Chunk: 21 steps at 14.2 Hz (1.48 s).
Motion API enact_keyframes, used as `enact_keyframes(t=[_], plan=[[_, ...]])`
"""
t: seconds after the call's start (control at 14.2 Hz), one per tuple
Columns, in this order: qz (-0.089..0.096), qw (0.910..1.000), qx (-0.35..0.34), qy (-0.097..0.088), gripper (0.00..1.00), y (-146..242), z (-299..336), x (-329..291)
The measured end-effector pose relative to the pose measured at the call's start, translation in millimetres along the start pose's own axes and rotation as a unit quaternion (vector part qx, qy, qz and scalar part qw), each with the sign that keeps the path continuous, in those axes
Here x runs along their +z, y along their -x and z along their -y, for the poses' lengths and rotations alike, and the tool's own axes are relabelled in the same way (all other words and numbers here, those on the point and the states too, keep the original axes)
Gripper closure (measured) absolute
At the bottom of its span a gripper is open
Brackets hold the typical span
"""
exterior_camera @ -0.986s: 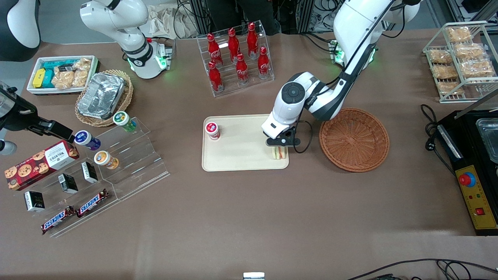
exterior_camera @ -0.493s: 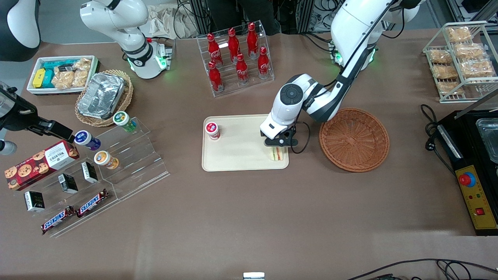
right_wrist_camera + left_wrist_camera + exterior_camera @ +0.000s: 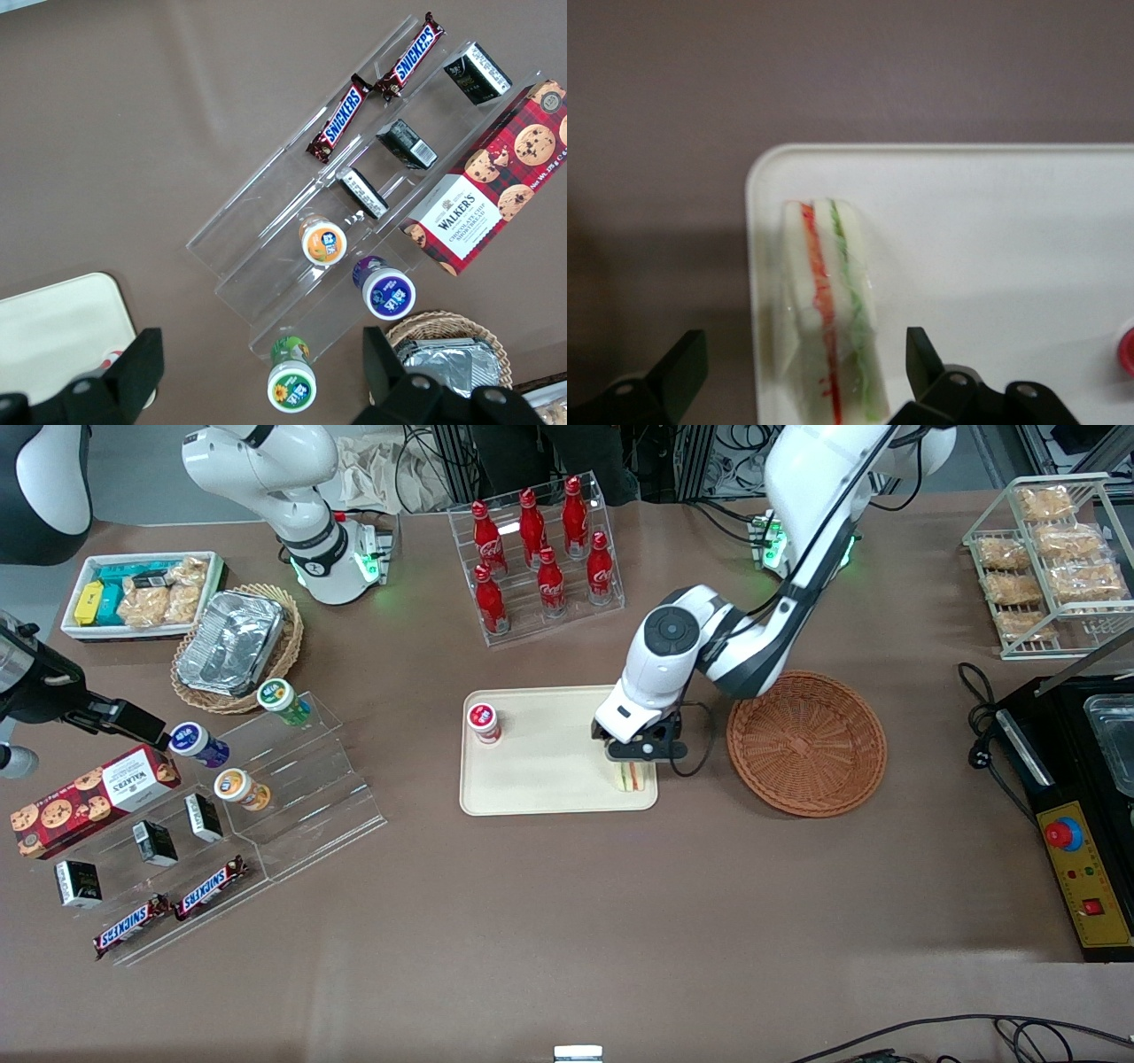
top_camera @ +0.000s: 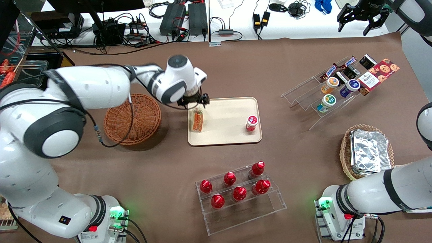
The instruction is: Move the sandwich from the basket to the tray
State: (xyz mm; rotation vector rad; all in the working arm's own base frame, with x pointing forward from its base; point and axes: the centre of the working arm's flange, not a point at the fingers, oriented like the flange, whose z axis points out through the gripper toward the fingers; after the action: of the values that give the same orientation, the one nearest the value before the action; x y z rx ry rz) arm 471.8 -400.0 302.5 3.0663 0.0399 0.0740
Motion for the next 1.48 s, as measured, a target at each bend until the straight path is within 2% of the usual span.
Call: enact_keyframes(t=[0.14, 0.35, 0.56, 0.85, 1.06, 1.2, 1.27, 1.48], plan=[[-0.011, 0.9997, -0.013, -0.017, 0.0, -15.9, 8.0, -68.3], [-0.043, 0.9983, -0.031, -0.024, 0.0, -34.9, 31.3, -168.6], [-0.06, 0.9975, -0.016, -0.036, 0.0, -53.8, 81.4, -223.4], [-0.061, 0.9964, -0.013, -0.058, 0.0, -74.1, 158.2, -261.6], [-0.045, 0.9959, 0.005, -0.078, 0.0, -79.5, 217.8, -284.0], [-0.038, 0.9957, 0.011, -0.084, 0.0, -78.5, 243.9, -296.2], [-0.039, 0.9962, 0.004, -0.078, 0.0, -77.7, 254.0, -303.2], [-0.035, 0.999, -0.021, -0.017, 0.0, -70.6, 283.8, -325.0]])
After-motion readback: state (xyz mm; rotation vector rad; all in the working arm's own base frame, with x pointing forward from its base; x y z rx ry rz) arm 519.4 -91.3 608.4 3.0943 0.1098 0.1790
